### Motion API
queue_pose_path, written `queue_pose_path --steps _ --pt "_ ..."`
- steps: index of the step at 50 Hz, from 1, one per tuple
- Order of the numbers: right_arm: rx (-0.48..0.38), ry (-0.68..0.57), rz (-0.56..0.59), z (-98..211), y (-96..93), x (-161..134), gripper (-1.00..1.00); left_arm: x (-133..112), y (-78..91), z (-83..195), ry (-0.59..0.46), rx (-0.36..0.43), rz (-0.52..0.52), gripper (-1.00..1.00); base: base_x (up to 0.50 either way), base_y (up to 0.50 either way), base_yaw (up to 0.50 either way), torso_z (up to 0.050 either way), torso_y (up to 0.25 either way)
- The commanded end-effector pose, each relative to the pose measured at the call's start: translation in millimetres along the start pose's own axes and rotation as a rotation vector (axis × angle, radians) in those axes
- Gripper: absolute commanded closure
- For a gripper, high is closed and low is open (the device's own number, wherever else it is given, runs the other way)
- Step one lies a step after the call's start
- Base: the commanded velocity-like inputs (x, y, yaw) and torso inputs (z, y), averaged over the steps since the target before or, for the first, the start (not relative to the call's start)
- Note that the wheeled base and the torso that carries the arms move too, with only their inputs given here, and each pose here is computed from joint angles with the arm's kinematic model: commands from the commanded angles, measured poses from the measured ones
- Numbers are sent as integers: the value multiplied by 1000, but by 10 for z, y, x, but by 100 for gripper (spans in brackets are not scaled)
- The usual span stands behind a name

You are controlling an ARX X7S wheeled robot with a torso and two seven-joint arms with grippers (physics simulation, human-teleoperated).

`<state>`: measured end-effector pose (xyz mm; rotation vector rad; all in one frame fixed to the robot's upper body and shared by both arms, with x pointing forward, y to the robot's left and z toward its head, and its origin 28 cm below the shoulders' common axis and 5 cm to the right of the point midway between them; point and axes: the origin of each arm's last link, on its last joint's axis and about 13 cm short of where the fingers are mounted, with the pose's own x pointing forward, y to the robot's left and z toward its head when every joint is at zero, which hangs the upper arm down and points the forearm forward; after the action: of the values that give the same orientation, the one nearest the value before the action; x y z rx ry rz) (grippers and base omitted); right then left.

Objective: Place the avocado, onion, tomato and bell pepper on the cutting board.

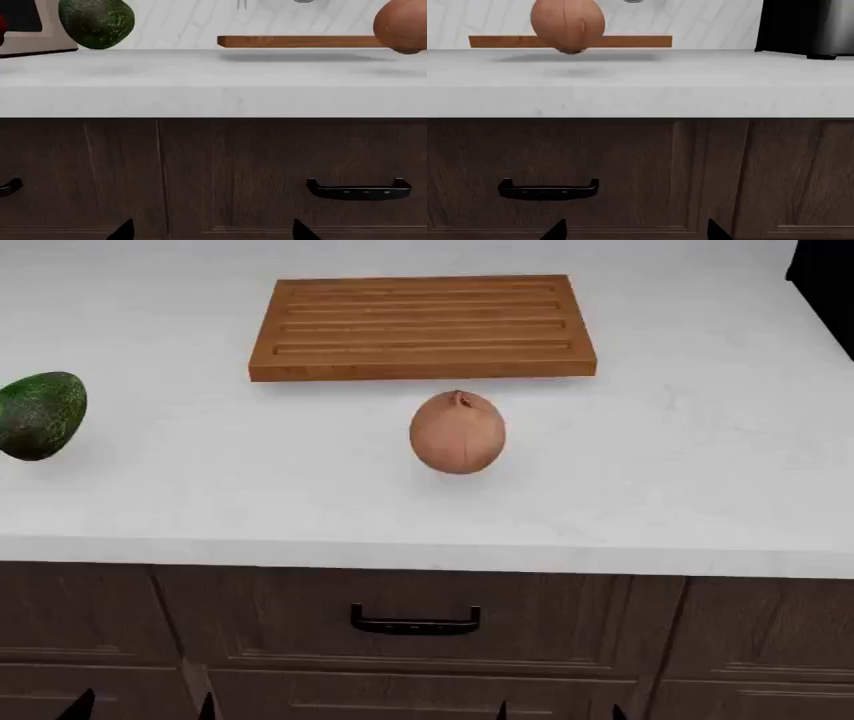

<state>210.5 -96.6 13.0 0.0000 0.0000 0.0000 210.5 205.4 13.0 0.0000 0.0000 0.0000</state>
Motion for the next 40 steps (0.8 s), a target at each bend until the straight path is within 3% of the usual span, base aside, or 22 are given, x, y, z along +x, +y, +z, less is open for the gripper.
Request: queue_pose_path --steps 1,2,8,9,13,40 --pt "-5 0 0 5 7 -8 -100 -7 -5 -5 -1 16 0 -100 0 0 0 0 0" --pt "-8 -5 -4 16 4 -15 -100 0 0 12 -8 -10 2 -100 0 0 0 0 0" --pt "-8 -20 -29 6 6 26 -100 24 -3 -5 -15 18 11 -100 0 0 0 0 0" --pt "-40 -4 -23 13 21 21 -100 22 -1 -7 -13 18 10 -100 0 0 0 0 0" --pt "-76 0 -33 11 31 27 -100 20 -2 -1 -19 17 19 -100 0 500 0 0 0" --pt "-81 -8 -75 19 24 16 -100 28 16 -15 -19 27 52 -100 0 500 0 0 0"
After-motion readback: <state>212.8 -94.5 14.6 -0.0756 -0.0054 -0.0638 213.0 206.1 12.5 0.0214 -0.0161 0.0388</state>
